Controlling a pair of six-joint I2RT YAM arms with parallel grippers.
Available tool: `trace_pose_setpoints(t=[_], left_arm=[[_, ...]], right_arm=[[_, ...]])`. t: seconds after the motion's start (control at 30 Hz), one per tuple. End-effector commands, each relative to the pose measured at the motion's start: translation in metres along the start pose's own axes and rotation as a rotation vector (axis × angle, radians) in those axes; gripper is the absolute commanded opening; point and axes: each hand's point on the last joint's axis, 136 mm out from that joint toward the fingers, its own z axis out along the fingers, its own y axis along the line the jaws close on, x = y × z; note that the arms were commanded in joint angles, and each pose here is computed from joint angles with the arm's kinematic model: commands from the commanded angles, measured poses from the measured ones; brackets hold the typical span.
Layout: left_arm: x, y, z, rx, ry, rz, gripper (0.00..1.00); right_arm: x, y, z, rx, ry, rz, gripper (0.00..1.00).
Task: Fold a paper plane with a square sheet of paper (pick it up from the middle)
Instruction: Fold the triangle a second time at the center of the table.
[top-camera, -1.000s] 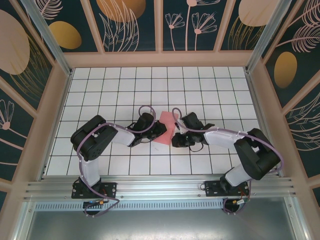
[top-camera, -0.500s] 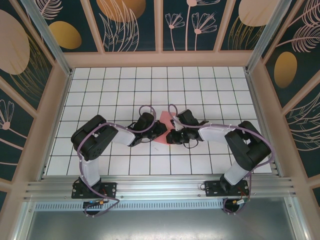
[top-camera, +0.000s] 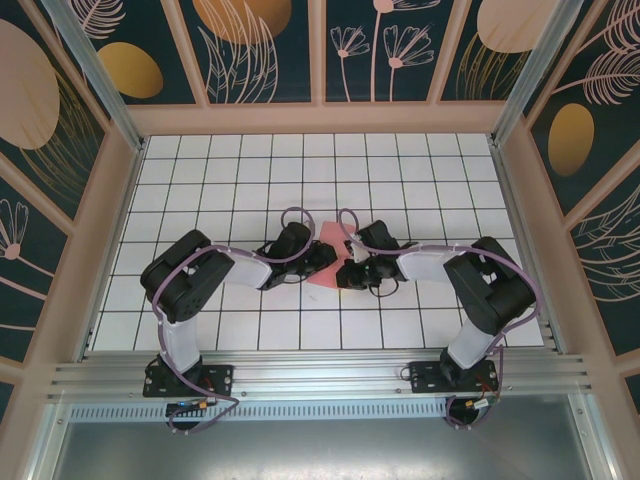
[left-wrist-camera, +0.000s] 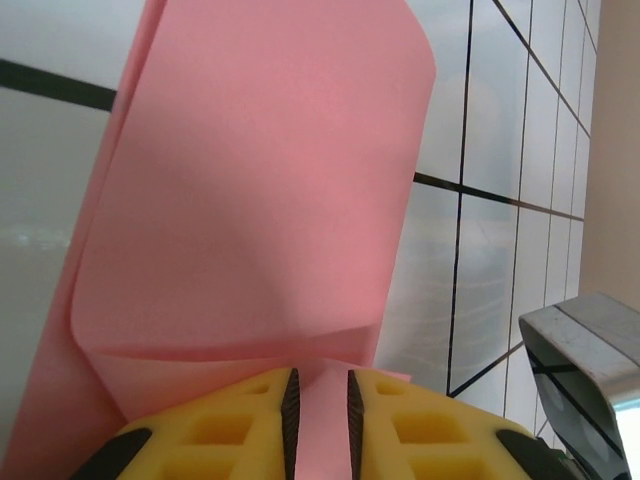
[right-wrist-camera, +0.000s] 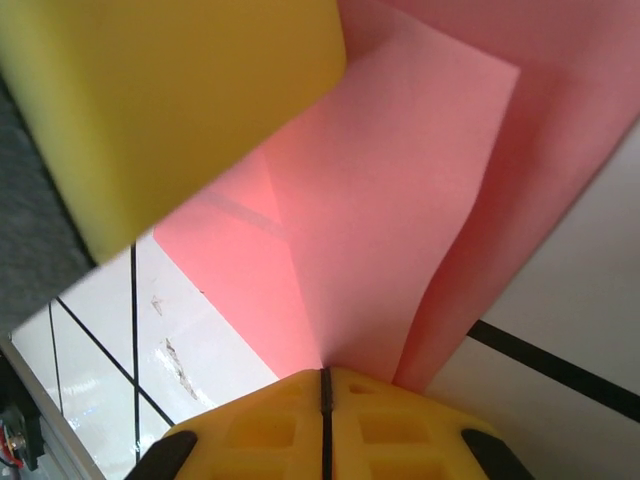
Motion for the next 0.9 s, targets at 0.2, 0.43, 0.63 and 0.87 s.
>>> trace_pose_setpoints(t=[0.2, 0.43, 0.63, 0.87], left_arm=[[0.003, -0.026, -0.025, 0.047, 0.034, 0.009, 0.14], [0.03, -0.01, -0.023, 0.029, 0.093, -0.035, 0.04], [0.041, -0.002, -0.013, 0.009, 0.111, -0.04, 0.05], [0.049, 0.018, -0.005, -0.048, 0.125, -0.047, 0.08]], right_arm=[[0.025, -0.026, 0.008, 0.073, 0.075, 0.061, 0.09], [0.021, -0.023, 0.006, 0.067, 0.059, 0.056, 0.09], [0.02, -0.023, 0.007, 0.068, 0.059, 0.056, 0.09], [0.017, -0.021, 0.006, 0.07, 0.057, 0.05, 0.09]])
